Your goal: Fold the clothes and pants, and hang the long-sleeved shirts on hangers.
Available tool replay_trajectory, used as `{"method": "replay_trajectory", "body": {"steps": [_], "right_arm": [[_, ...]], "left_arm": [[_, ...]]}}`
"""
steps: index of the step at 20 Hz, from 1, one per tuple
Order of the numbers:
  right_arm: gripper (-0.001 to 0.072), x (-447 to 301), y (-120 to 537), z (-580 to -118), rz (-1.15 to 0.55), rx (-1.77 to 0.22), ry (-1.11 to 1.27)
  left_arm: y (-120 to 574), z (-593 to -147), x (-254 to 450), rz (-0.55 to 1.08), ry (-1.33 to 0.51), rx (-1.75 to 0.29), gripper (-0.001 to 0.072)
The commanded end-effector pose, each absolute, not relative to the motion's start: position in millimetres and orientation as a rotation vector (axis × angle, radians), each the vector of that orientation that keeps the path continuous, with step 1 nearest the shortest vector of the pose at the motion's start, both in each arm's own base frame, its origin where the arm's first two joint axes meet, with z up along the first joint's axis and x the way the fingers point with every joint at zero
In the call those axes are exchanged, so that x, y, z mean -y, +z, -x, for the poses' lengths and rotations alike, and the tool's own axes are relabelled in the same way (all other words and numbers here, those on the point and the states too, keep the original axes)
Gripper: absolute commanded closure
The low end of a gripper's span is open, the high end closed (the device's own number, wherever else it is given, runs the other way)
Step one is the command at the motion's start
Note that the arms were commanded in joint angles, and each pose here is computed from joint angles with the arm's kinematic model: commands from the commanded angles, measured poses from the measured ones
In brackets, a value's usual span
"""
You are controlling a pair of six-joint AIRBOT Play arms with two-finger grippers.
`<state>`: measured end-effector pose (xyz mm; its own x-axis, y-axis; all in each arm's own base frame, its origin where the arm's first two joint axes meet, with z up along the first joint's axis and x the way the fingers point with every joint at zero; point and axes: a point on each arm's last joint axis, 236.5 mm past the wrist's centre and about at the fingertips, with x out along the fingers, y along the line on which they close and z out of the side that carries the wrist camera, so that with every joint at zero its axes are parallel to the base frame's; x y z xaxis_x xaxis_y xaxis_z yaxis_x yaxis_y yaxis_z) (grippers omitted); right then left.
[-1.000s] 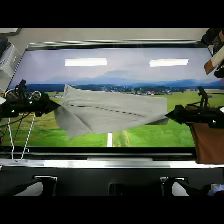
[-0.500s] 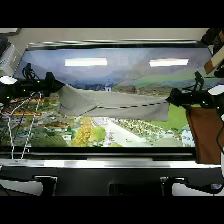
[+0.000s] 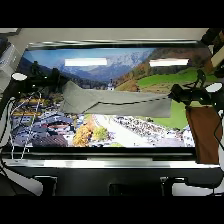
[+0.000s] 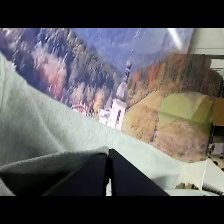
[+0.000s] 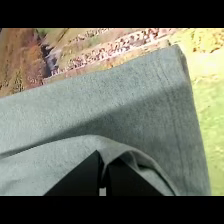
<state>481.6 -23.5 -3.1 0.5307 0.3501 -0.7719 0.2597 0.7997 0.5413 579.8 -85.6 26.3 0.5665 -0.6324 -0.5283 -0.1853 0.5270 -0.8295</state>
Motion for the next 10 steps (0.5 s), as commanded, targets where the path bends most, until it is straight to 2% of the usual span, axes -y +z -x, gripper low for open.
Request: {"method": "replay_trajectory", "body": {"steps": [1, 9, 10], "right_arm": [[0.0682, 27, -13, -487, -0.694, -1.032, 0.036], [0.0679, 29, -52, -492, -0.732, -1.075, 0.007], [0.0672, 29, -54, -492, -0.734, -1.077, 0.005]], "left_arm": [[26, -602, 87, 1.028, -0.32, -0.92, 0.0695], [-42, -613, 99, 1.045, -0.258, -0.98, 0.0687], [-43, -615, 99, 1.031, -0.258, -0.969, 0.058]]}}
